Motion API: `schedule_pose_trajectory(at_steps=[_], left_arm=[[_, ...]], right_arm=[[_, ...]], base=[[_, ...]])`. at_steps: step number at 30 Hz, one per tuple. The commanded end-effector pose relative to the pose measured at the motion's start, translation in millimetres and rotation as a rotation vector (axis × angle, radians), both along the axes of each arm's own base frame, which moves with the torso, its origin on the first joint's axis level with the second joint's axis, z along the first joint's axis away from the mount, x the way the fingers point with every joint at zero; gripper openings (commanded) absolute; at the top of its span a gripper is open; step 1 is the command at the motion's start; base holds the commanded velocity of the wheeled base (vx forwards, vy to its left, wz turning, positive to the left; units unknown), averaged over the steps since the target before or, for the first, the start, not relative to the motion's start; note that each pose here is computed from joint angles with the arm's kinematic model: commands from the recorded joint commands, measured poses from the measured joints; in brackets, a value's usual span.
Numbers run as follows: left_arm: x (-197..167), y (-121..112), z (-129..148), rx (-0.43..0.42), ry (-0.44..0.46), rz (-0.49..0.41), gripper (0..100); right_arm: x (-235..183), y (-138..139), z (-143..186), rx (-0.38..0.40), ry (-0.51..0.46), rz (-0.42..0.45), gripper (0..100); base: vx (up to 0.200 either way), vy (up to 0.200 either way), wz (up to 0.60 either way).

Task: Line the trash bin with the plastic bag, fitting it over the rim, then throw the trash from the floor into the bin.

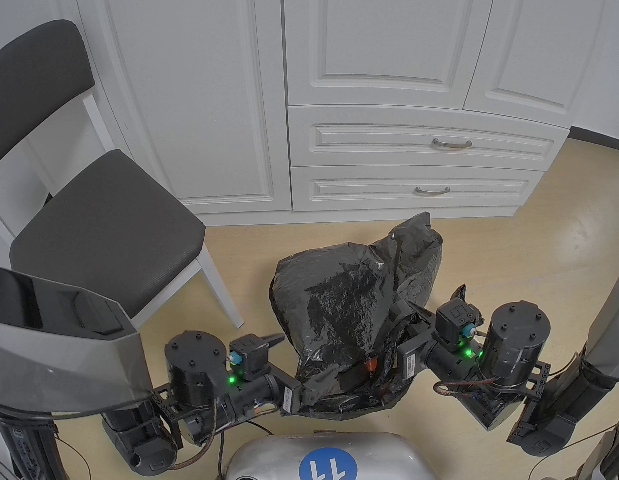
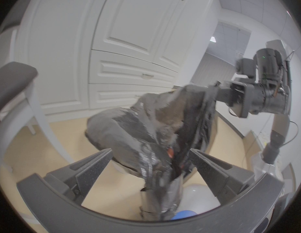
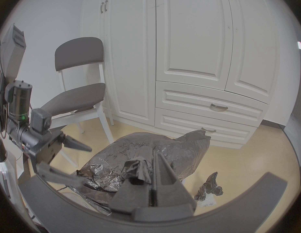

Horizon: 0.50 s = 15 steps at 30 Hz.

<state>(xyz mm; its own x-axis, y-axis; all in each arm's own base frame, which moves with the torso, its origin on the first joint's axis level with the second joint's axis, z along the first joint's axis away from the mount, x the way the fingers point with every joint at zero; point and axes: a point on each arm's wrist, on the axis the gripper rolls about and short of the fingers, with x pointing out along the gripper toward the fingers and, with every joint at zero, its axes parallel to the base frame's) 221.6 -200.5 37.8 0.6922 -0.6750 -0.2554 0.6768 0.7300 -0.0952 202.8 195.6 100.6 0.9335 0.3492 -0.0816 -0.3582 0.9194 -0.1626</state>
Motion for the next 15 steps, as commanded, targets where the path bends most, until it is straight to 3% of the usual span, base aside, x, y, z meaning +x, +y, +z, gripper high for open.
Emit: schedule_pose_trajectory(at_steps=[1,5,7,10,15], left_arm=[[-2,12,19,-0.019,-0.046,0.079,100],[-8,16,13,0.014,-0.013,0.08,100],[-14,20,4,0.061,0.058,0.072,100],[-19,18,-1,0.051,0.138,0.054,100],[-26,16,-6,-0.013,0.266,-0.057,100]], right_arm=[[0,0,-2,-0.005,0.004,0.001,0],[0,0,-2,-0.006,0.005,0.001,0],[0,1,-5,-0.017,0.013,0.0,0],[0,1,-7,-0.023,0.019,0.003,0],[0,2,-10,-0.03,0.026,0.004,0]], base=[[0.0,0.0,0.0],[0.0,0.0,0.0],[0.0,0.0,0.0],[0.0,0.0,0.0],[0.0,0.0,0.0]])
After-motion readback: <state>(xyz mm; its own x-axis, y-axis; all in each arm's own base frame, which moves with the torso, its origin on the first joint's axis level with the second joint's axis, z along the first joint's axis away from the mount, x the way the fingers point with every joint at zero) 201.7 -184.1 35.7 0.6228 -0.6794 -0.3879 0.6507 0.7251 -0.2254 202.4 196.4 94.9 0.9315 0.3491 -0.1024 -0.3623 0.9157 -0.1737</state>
